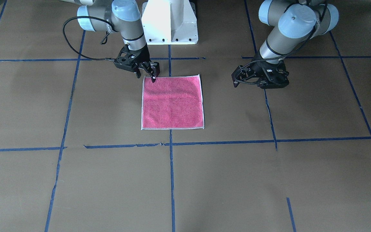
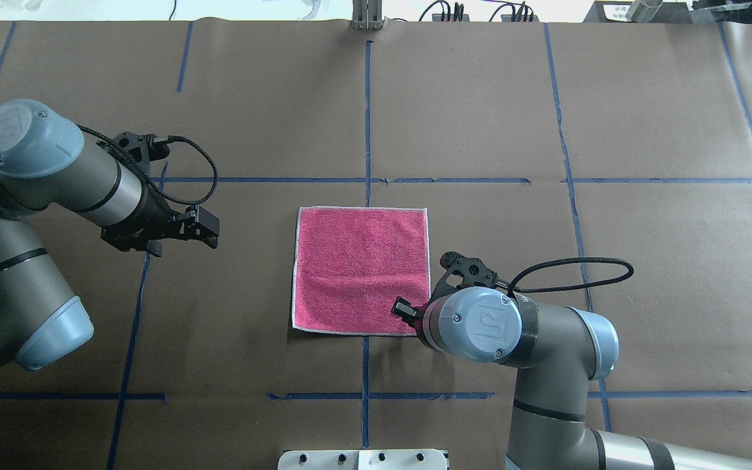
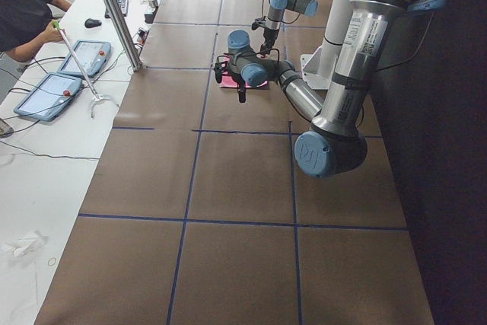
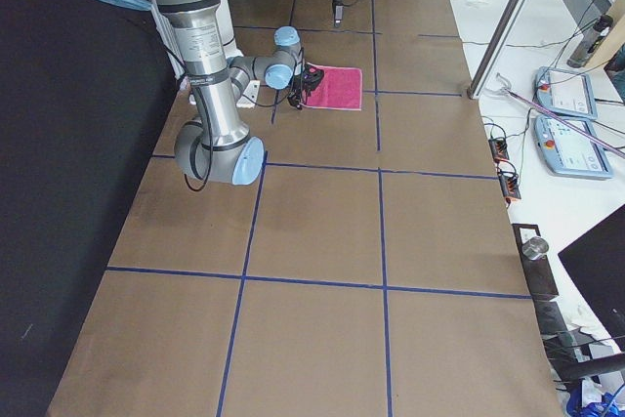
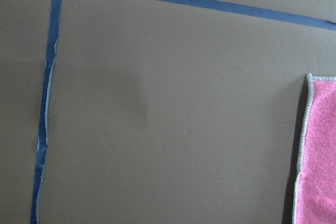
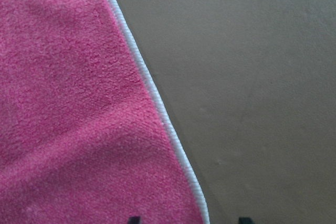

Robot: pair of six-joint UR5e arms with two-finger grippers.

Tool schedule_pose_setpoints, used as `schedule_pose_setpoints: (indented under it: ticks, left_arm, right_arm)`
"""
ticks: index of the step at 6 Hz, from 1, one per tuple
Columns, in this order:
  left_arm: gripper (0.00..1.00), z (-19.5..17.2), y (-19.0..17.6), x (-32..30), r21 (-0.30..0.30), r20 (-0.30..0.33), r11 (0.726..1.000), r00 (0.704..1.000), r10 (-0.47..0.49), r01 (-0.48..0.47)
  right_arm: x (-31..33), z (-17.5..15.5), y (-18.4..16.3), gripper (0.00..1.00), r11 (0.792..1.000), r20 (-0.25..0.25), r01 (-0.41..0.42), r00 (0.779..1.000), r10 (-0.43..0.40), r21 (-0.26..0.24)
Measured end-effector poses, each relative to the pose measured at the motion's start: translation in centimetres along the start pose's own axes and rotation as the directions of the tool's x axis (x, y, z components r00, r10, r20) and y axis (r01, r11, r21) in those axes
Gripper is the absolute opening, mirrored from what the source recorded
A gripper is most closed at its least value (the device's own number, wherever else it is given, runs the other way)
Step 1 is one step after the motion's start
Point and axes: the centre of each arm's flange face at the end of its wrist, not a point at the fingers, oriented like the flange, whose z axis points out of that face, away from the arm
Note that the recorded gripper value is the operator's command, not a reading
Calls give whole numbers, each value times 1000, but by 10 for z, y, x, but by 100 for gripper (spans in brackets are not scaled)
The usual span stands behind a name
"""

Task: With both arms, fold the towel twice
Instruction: 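Lower both grippers onto the towel corners nearest the robot and grasp them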

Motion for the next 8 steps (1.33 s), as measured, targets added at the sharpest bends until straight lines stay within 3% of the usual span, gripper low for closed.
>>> schedule_pose_setpoints:
  ticks: [1, 2, 5, 8]
  left_arm:
    - [100, -1, 1, 1, 1, -2, 1000, 1000, 1, -1]
    - [100, -2, 1, 1, 1, -3, 1000, 1000, 1, -1]
    - [100, 1, 4, 4, -4, -3, 1000, 1000, -21, 21]
    - [100, 37, 52, 53, -27, 8, 992, 992, -123, 123]
  right_arm:
    - [0, 0, 0, 12, 1000, 0, 0, 1000, 0, 0]
    - [-1, -1, 0, 3, 1000, 2, -4, 1000, 4, -1]
    - [-1, -6, 0, 0, 999, 10, -34, 999, 34, -6]
    - [-5, -25, -8, 0, 999, 36, -43, 998, 44, -22]
